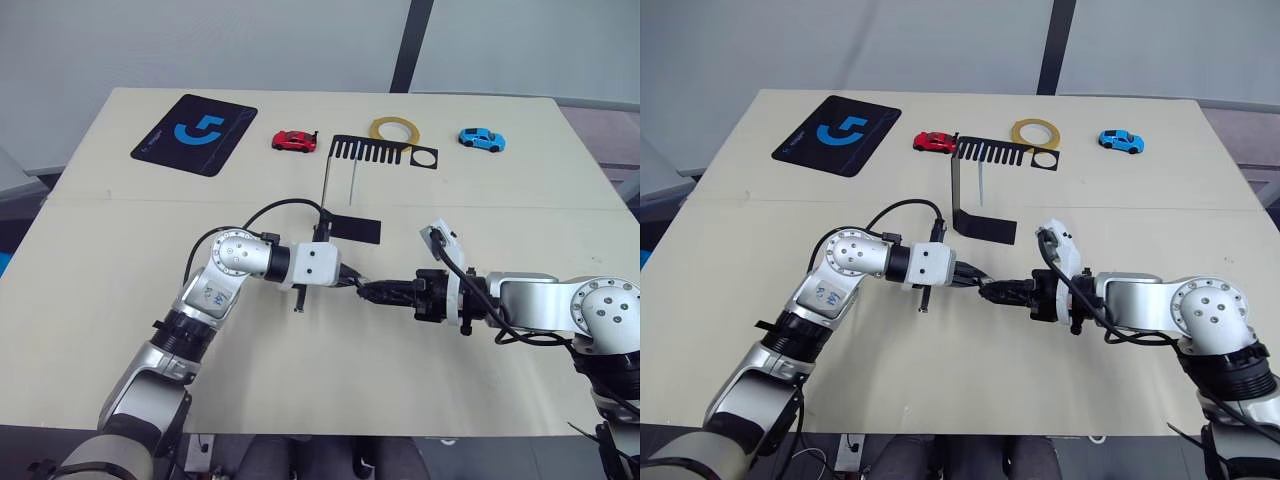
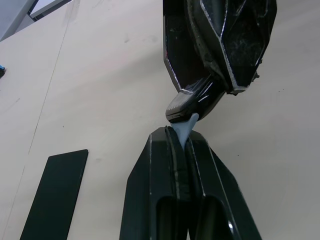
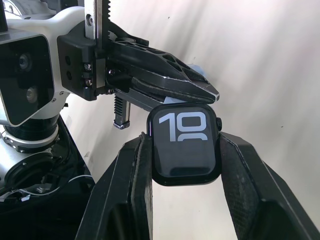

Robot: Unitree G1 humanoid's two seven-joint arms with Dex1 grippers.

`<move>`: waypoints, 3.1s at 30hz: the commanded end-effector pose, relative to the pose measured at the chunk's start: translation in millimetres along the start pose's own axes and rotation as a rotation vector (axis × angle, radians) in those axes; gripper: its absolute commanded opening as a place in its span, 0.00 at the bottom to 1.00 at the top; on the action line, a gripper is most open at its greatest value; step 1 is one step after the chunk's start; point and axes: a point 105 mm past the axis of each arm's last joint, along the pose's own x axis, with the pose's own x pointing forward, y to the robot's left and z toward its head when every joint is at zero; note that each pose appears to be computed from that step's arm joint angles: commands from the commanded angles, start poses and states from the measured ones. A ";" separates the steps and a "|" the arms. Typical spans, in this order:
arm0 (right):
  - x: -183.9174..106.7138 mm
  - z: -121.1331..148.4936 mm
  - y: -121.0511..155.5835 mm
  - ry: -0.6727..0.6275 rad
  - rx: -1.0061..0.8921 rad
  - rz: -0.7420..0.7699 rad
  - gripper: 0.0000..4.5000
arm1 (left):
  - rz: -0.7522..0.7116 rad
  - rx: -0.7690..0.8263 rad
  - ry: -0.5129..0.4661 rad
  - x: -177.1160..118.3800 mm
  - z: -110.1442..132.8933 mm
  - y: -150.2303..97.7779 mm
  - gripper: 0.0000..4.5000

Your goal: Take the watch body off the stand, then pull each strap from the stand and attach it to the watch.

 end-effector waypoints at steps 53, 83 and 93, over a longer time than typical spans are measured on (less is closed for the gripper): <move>-24.5 7.2 15.9 0.056 -1.002 0.083 0.34 | -0.100 -0.171 -0.090 -85.9 45.7 -14.2 0.99; -6.5 19.6 4.3 -0.039 -0.206 -0.014 0.34 | 0.153 0.014 0.084 -20.5 15.8 11.2 0.73; -5.6 21.2 6.5 -0.047 -0.185 -0.008 0.34 | 0.174 0.015 0.112 -17.4 14.0 16.3 0.73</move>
